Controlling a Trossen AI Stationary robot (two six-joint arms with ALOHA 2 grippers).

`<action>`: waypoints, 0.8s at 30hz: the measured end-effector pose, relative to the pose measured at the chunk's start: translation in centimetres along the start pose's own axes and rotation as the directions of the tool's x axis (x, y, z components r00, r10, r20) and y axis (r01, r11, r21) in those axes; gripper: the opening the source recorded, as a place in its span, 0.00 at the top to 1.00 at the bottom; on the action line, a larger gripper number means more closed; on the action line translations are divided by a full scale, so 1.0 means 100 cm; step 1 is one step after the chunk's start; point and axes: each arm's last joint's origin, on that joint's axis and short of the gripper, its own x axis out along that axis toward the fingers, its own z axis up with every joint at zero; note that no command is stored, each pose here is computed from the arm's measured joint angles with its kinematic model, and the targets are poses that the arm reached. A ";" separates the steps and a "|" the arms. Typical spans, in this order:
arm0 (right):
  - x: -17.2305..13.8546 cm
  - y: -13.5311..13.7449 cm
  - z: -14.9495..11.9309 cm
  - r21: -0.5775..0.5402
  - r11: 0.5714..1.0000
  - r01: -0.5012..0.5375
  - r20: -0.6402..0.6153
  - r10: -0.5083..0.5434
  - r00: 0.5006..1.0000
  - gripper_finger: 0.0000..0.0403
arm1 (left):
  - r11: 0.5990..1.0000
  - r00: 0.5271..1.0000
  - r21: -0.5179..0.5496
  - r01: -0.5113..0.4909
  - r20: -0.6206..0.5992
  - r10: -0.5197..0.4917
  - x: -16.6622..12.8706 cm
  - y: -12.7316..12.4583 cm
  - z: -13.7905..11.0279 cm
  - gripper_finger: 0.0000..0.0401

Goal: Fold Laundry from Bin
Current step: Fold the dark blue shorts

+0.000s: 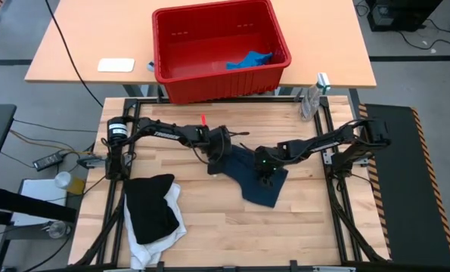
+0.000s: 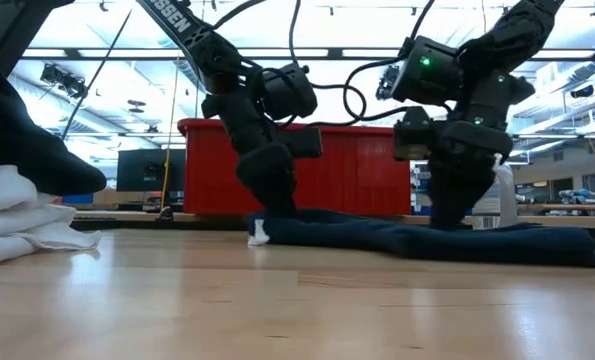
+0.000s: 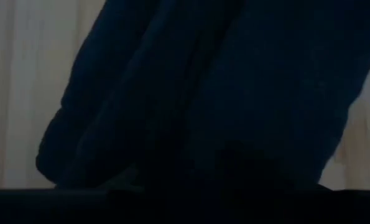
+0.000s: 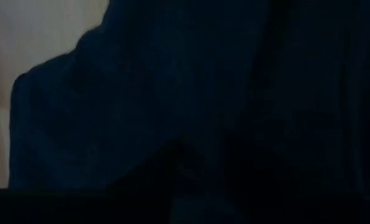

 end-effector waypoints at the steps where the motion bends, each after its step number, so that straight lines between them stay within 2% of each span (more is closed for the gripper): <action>1: -0.002 0.000 -0.001 -0.001 1.000 0.007 -0.009 -0.007 1.000 0.60 | 1.000 1.000 0.001 0.001 0.003 -0.001 0.000 0.000 0.000 0.60; 5: -0.017 -0.002 -0.008 0.007 1.000 0.031 -0.042 -0.030 0.999 0.60 | 1.000 1.000 0.000 0.011 0.002 -0.011 0.000 -0.001 0.000 0.60; 12: -0.051 -0.005 -0.012 0.029 0.997 0.070 0.000 -0.070 0.998 0.60 | 1.000 1.000 -0.006 0.013 -0.001 -0.013 0.000 0.000 0.000 0.60; 16: -0.064 -0.002 -0.003 0.018 0.996 0.085 0.172 -0.087 0.981 0.60 | 0.999 1.000 -0.027 0.025 0.011 -0.025 0.000 -0.001 0.000 0.60; 20: -0.050 -0.006 0.008 0.028 0.995 0.099 0.378 -0.102 0.920 0.60 | 0.999 1.000 -0.035 0.028 0.015 -0.027 0.000 -0.002 0.001 0.60; 24: -0.022 -0.019 0.011 0.081 0.991 0.107 0.390 -0.131 0.912 0.60 | 0.999 0.999 -0.043 0.031 0.018 -0.030 0.000 -0.002 0.001 0.60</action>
